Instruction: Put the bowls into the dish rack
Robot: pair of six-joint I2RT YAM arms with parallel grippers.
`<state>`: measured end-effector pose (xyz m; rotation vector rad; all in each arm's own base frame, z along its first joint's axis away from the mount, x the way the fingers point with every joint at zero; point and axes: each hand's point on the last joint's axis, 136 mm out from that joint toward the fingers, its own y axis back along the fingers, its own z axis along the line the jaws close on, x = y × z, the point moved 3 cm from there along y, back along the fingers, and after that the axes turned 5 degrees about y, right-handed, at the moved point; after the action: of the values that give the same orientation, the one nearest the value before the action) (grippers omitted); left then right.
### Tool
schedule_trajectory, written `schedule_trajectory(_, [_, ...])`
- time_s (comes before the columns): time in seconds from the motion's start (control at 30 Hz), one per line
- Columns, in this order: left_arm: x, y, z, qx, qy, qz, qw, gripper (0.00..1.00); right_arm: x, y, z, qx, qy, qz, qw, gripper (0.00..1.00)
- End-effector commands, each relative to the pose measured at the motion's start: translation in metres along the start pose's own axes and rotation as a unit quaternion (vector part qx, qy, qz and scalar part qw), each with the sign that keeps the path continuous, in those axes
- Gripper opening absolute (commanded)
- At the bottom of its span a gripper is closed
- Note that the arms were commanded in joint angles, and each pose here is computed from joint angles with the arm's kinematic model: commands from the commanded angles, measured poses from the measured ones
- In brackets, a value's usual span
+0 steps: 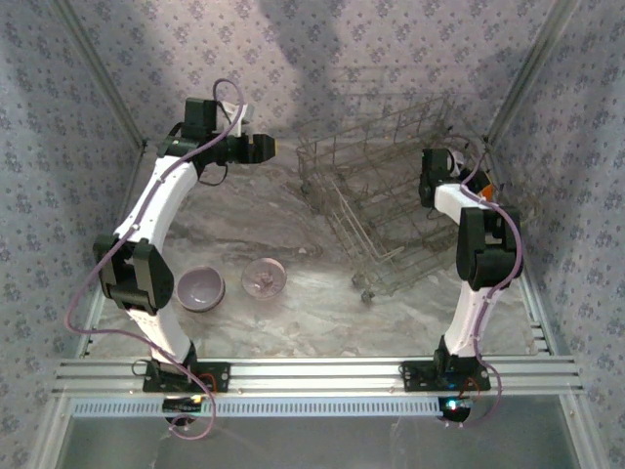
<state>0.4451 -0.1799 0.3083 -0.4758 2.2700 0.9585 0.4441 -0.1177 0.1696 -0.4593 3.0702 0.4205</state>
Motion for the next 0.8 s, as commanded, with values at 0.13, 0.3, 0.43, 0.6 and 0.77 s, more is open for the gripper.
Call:
schedule_trajectory(0.13, [-0.016, 0.019, -0.02, 0.014, -0.016, -0.027, 0.999, 0.69, 0.01, -0.007, 0.01, -0.021, 0.004, 0.023, 1.0, 0.48])
schedule_trajectory(0.3, [-0.017, 0.017, -0.02, 0.01, -0.009, -0.023, 1.0, 0.69, 0.009, -0.005, 0.011, -0.046, -0.004, 0.01, 0.999, 0.61])
schedule_trajectory(0.43, [-0.017, 0.012, -0.02, 0.005, -0.004, -0.015, 1.0, 0.69, 0.009, -0.004, 0.014, -0.062, -0.005, 0.002, 0.998, 0.68])
schedule_trajectory(0.6, [-0.014, 0.004, -0.018, 0.001, 0.008, -0.006, 1.0, 0.69, 0.013, -0.006, 0.017, -0.093, -0.012, -0.005, 0.996, 0.75])
schedule_trajectory(0.77, [-0.015, -0.001, -0.019, -0.004, 0.014, -0.004, 1.0, 0.69, 0.016, -0.009, 0.022, -0.127, -0.01, -0.016, 0.992, 0.79])
